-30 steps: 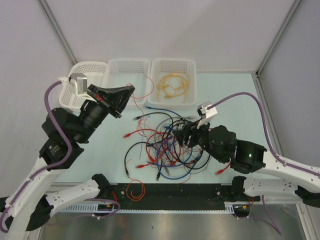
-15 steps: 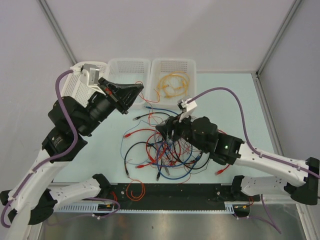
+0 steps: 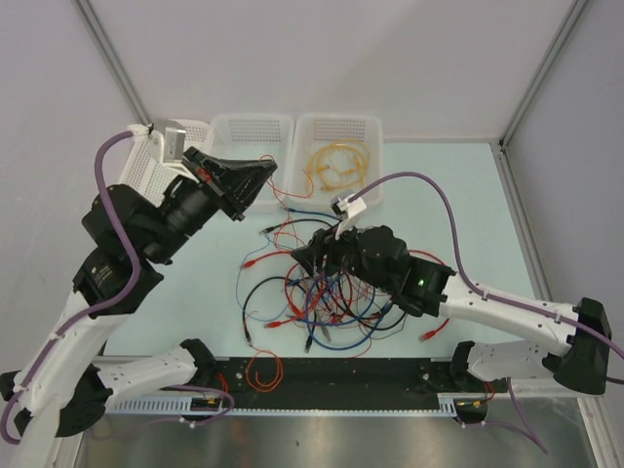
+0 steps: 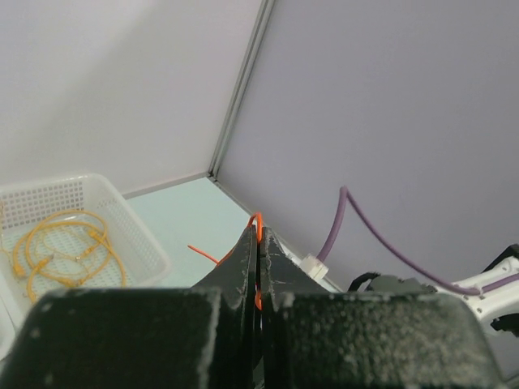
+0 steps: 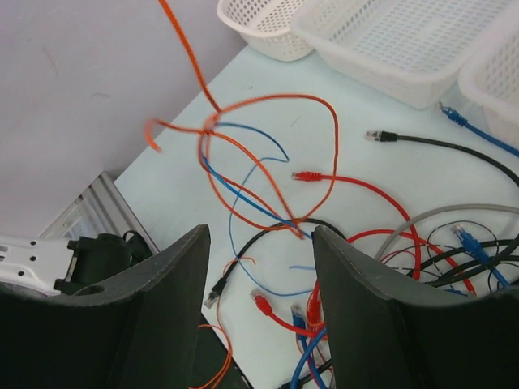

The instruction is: Untangle the cables

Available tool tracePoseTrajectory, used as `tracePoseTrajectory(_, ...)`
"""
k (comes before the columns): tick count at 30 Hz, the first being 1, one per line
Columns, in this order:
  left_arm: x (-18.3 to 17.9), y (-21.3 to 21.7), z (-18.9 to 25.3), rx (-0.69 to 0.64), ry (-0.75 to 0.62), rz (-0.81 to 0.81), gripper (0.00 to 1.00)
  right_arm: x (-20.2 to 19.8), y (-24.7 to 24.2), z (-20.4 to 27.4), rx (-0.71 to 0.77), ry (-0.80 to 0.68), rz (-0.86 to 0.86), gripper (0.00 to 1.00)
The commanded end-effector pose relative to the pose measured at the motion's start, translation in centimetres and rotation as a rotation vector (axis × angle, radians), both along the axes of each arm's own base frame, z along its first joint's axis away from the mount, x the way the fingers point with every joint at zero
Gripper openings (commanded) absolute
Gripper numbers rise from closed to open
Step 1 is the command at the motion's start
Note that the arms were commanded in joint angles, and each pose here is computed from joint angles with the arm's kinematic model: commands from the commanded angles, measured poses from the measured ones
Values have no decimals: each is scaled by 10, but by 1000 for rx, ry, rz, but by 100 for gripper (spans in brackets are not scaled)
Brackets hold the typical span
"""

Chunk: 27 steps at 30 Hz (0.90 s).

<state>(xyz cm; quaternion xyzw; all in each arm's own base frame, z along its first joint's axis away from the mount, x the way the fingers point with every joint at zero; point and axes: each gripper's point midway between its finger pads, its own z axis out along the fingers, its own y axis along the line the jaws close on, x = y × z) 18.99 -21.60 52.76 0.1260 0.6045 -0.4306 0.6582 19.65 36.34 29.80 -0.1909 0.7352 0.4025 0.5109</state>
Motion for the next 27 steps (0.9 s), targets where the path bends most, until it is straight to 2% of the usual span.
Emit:
tracePoseTrajectory(1, -15, 11, 41, -65, -74, -14, 0, 5, -1, -23, -16, 10, -28, 58)
tracePoseTrajectory(7, -18, 14, 54, -71, -94, -16, 0, -1, -1, -55, -90, -26, -30, 59)
tracePoseTrajectory(14, -21, 9, 55, -71, -92, -46, 0, 15, 2, -63, -75, -73, -82, 62)
tracePoseTrajectory(17, -19, 10, 55, -69, -87, -38, 0, 35, 0, -66, -43, -53, -141, 50)
tracePoseTrajectory(18, -19, 10, 54, -66, -88, -39, 0, 47, -7, -70, -38, -38, -179, 38)
tracePoseTrajectory(20, -19, 11, 54, -63, -86, -33, 0, 53, -16, -77, -15, 6, -213, 24)
tracePoseTrajectory(21, -19, 11, 54, -58, -89, -30, 0, 56, -22, -80, -10, 18, -231, 12)
tracePoseTrajectory(23, -19, 11, 54, -50, -94, -28, 0, 62, -40, -79, 3, 33, -287, 0)
tracePoseTrajectory(25, -14, 15, 55, -56, -93, 6, 0, 66, -62, -82, 6, 50, -334, 0)
tracePoseTrajectory(27, -13, 14, 57, -54, -99, 7, 0, 58, -70, -89, -4, 54, -311, 0)
